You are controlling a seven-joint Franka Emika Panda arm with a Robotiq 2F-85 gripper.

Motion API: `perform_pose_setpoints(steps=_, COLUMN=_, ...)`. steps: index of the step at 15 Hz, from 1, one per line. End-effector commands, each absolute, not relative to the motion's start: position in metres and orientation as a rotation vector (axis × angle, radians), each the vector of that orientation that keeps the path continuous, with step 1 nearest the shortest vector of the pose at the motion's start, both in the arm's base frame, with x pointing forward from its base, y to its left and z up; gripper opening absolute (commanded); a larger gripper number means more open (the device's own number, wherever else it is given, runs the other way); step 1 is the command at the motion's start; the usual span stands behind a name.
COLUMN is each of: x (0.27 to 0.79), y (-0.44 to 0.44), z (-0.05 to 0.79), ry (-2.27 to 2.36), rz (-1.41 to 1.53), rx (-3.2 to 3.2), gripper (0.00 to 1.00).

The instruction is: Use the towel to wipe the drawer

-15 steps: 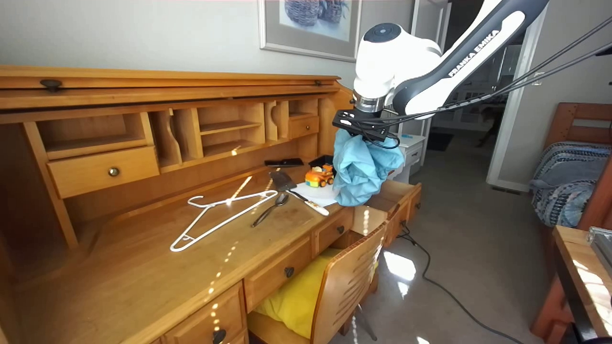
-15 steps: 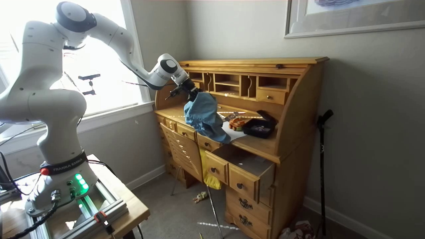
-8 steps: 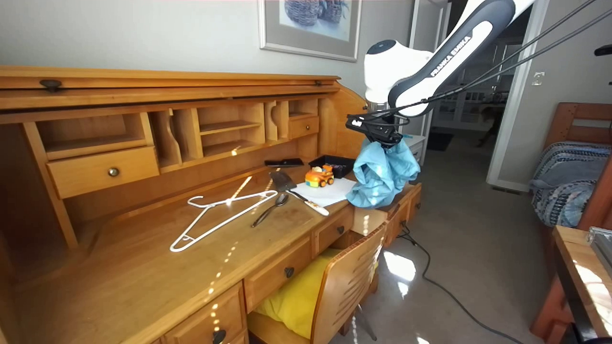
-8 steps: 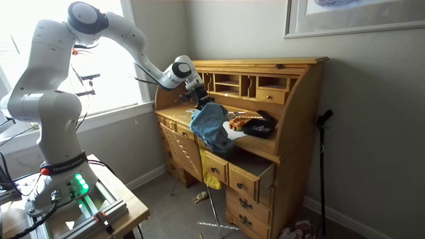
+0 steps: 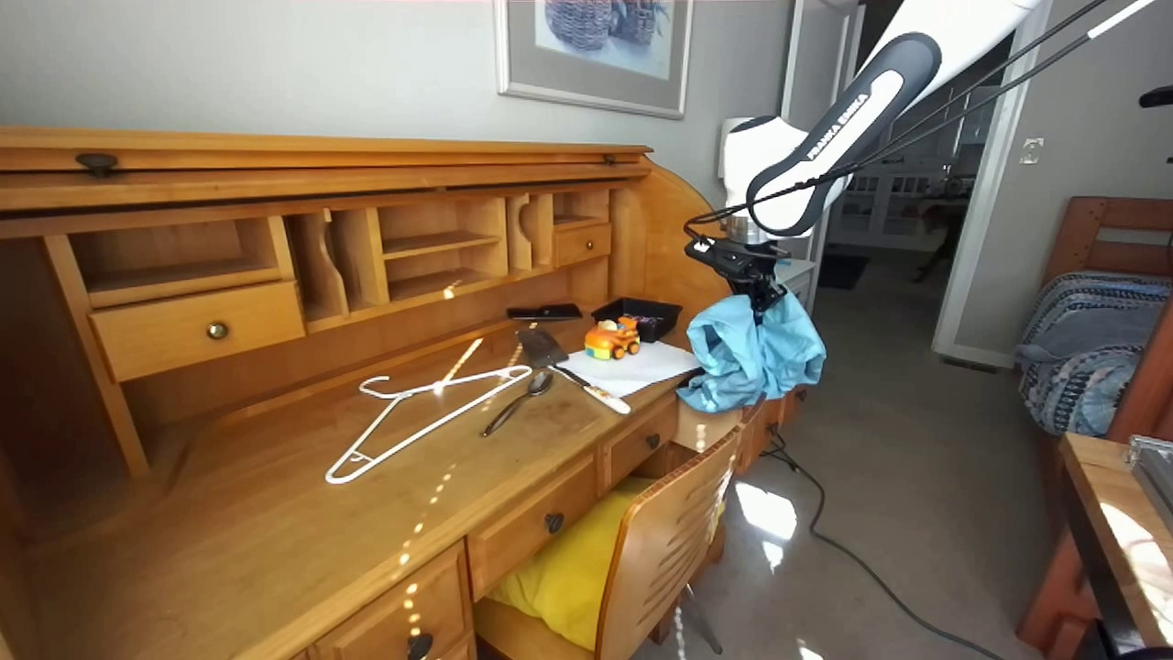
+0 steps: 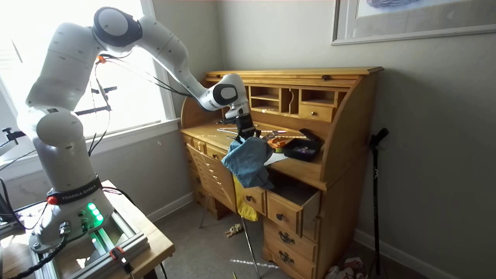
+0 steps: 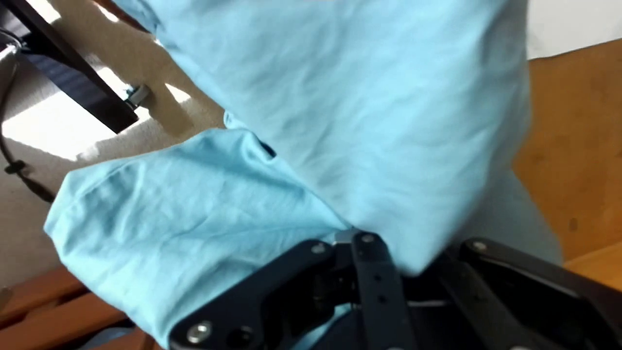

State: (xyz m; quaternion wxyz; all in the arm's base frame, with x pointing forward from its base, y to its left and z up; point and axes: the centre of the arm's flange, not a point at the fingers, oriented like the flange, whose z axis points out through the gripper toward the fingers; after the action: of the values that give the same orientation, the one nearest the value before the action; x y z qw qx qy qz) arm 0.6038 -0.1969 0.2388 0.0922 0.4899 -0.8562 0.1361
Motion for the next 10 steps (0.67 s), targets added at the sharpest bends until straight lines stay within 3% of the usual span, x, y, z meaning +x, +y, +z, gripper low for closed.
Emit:
perform_pose_setpoints(steps=1, x=0.624, y=-0.204, z=0.201, ry=-2.632, rz=0.367, rx=1.338, gripper=0.02)
perform_pose_setpoints(steps=10, x=0.638, y=-0.223, z=0.121, ry=-2.601, rz=0.428, rx=1.172, gripper=0.02)
